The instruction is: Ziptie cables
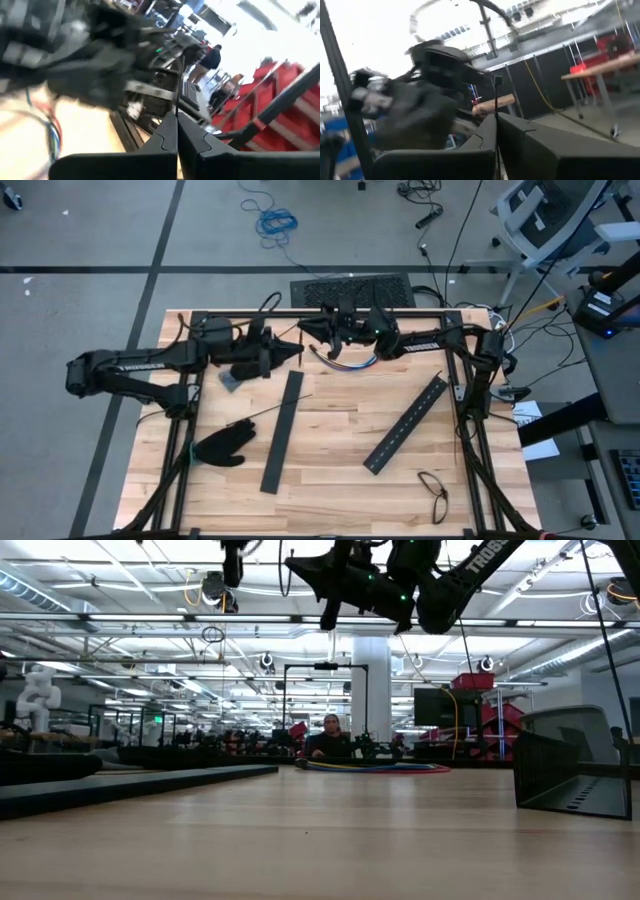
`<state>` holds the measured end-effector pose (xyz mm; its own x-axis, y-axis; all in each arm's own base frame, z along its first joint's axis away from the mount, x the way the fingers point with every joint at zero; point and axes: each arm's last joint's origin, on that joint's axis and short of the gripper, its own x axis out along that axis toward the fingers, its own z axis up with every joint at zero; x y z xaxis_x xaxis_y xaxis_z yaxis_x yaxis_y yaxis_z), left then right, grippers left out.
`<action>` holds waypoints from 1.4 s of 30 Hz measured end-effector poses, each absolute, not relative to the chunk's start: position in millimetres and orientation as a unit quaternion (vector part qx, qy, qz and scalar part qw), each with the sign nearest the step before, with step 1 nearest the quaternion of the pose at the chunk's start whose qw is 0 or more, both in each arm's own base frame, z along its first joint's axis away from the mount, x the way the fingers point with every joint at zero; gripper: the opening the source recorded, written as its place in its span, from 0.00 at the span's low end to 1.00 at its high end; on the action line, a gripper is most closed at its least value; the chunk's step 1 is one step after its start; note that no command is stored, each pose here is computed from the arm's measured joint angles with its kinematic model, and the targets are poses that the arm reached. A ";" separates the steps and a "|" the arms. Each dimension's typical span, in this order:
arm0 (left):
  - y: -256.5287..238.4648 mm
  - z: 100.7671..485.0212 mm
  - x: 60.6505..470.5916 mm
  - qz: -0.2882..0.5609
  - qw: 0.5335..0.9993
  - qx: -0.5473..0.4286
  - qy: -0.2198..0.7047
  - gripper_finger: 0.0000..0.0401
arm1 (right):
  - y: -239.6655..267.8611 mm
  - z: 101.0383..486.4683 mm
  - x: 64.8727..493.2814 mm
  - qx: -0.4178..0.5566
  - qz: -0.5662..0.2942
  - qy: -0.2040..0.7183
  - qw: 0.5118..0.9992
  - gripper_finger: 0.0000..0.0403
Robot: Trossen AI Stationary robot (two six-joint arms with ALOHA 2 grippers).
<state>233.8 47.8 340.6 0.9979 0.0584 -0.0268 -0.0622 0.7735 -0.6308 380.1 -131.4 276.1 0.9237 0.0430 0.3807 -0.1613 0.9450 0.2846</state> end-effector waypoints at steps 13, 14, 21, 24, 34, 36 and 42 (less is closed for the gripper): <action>68.1 330.6 222.4 -0.020 0.851 -0.521 -0.064 0.00 | -134.6 282.3 390.6 0.026 0.043 -0.142 0.989 0.00; 67.7 332.1 220.8 -0.022 0.850 -0.523 -0.067 0.00 | -136.7 282.0 390.0 0.022 0.040 -0.141 0.989 0.00; 65.9 339.0 213.6 -0.024 0.837 -0.539 -0.087 0.00 | -149.0 281.4 385.3 -0.023 0.016 -0.131 0.991 0.00; 66.8 339.8 213.2 -0.014 0.825 -0.556 -0.098 0.00 | -151.2 288.0 381.2 -0.040 0.011 -0.139 0.989 0.00; 68.5 351.9 213.5 -0.066 0.705 -0.687 -0.166 0.00 | -143.5 319.8 379.4 -0.099 0.013 -0.170 0.980 0.00; 68.6 351.5 215.2 -0.074 0.703 -0.689 -0.162 0.00 | -142.5 328.7 384.5 -0.123 0.012 -0.156 0.980 0.00; 68.0 350.7 216.1 -0.077 0.706 -0.686 -0.155 0.00 | -145.8 342.2 392.7 -0.174 0.008 -0.094 0.980 0.00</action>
